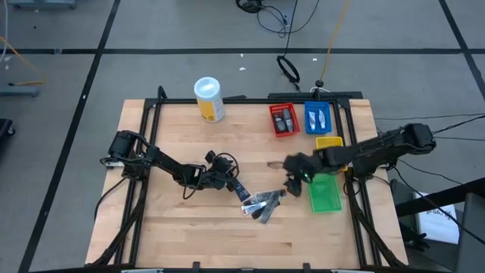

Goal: Pick & Place Travel size toiletries
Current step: Put the black comb into the green bin

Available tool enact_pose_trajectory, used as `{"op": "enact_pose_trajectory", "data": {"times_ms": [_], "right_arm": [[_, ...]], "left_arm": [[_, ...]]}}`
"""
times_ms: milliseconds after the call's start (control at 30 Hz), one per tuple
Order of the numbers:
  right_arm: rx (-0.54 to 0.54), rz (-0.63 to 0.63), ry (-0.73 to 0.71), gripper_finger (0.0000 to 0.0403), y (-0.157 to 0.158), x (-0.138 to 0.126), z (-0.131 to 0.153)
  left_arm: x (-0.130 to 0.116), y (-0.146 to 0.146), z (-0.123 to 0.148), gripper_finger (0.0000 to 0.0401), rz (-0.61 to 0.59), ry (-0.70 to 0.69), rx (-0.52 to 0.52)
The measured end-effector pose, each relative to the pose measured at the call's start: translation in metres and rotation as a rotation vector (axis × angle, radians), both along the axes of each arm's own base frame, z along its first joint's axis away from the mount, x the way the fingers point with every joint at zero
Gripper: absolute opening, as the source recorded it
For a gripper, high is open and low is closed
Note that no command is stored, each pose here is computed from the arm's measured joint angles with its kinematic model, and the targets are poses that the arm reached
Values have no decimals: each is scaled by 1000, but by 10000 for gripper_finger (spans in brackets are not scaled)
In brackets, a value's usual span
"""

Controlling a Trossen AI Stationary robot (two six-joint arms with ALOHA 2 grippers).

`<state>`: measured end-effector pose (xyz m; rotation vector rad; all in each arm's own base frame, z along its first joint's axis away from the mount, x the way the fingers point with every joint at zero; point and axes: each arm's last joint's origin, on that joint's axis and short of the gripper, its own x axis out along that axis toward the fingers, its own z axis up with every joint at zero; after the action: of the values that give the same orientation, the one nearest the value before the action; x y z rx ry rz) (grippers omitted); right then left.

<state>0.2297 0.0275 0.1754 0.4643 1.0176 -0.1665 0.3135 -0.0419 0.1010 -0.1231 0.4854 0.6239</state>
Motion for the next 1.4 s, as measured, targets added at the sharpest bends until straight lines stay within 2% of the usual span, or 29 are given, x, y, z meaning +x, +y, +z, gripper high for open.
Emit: {"op": "enact_pose_trajectory", "data": {"times_ms": [100, 267, 367, 433, 500, 567, 733, 867, 1000, 1133, 1233, 1400], "right_arm": [[-40, -38, 104, 181, 10, -11, -6], [-40, -57, 209, 165, 19, -22, -9], [-112, -77, 236, 157, 23, -28, -11], [-216, -97, 180, 153, 27, -27, -10], [-350, -135, 40, 150, 31, -24, -12], [-436, -174, -128, 148, 34, -21, -20], [-369, -95, -501, 148, 36, -25, -42], [-296, -82, -669, 145, 31, -42, -57], [-247, -89, -706, 137, 31, -51, -63], [-238, -43, -702, 128, 38, -49, -63], [-253, -11, -708, 122, 44, -43, -61], [-288, 21, -696, 116, 48, -35, -62]], "left_arm": [[0, 0, 0, 120, 1, -5, -1], [1, 0, 2, 120, 0, -23, -4], [1, -1, 2, 120, -2, -24, -4], [1, -3, 2, 120, -12, -20, 2], [2, -6, 3, 120, -43, -20, 29], [4, -12, 7, 120, -88, -17, 71], [14, -31, 44, 120, -180, -37, 154], [15, -48, 82, 120, -230, -16, 192], [8, -65, 112, 120, -292, -1, 187], [-5, -78, 123, 120, -340, 1, 161], [-16, -85, 121, 120, -361, 47, 121], [-23, -89, 110, 120, -446, 152, -24]]}}
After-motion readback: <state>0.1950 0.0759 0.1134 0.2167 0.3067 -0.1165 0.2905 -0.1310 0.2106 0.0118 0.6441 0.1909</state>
